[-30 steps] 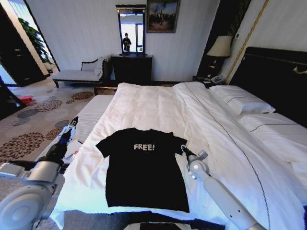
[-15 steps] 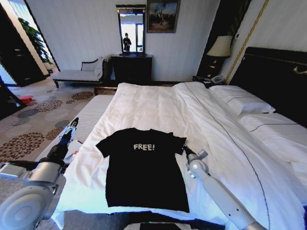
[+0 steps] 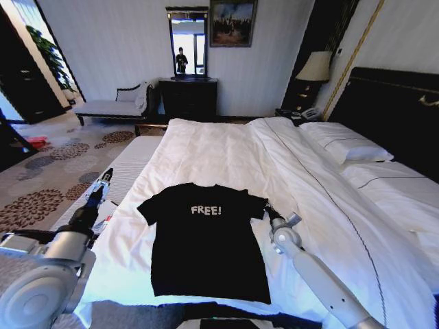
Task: Fold the clothes on the bed.
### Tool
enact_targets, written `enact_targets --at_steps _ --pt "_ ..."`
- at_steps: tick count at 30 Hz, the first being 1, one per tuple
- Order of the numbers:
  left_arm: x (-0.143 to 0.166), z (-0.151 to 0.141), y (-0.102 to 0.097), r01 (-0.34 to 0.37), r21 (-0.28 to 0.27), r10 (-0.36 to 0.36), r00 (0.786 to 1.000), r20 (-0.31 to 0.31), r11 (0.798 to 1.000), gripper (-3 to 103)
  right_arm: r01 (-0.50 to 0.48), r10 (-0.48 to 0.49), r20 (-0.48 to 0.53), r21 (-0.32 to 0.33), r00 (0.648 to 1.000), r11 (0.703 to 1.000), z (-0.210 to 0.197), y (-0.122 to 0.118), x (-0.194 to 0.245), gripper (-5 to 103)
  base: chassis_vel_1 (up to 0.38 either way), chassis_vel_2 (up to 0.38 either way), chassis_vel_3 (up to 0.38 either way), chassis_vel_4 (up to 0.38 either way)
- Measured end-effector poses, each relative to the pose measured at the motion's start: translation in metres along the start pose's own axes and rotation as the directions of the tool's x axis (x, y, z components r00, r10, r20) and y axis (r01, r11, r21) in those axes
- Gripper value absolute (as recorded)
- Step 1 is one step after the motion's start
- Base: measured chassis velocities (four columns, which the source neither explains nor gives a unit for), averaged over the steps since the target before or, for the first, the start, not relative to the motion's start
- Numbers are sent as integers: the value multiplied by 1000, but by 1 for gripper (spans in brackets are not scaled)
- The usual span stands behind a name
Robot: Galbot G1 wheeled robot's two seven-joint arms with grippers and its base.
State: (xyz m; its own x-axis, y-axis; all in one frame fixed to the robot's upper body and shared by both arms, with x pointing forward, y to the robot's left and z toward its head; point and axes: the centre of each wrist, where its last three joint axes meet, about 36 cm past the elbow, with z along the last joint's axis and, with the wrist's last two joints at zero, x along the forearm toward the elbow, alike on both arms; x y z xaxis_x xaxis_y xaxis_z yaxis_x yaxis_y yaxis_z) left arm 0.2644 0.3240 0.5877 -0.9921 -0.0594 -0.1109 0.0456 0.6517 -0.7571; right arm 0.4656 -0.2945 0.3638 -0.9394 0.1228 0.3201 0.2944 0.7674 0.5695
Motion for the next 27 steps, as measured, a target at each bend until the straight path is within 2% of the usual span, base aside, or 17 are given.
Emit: enact_targets --at_steps 10,16,21,27 --pt "-3 2 -3 -21 9 21 1000 -3 1000 100 -6 6 24 -2 1000 1000 -14 -4 7 0 0 0 0 0" --pt "-5 4 -4 -27 13 27 1000 -2 1000 100 3 -3 22 8 1000 1000 -8 -4 12 0 0 0 0 0" --pt "-5 6 -5 -25 11 25 1000 -4 1000 100 55 -56 19 33 998 998 8 4 8 0 0 0 0 0" --pt "-4 6 -4 -22 4 22 1000 -6 1000 100 168 -168 18 32 986 985 24 27 3 0 0 0 0 0"
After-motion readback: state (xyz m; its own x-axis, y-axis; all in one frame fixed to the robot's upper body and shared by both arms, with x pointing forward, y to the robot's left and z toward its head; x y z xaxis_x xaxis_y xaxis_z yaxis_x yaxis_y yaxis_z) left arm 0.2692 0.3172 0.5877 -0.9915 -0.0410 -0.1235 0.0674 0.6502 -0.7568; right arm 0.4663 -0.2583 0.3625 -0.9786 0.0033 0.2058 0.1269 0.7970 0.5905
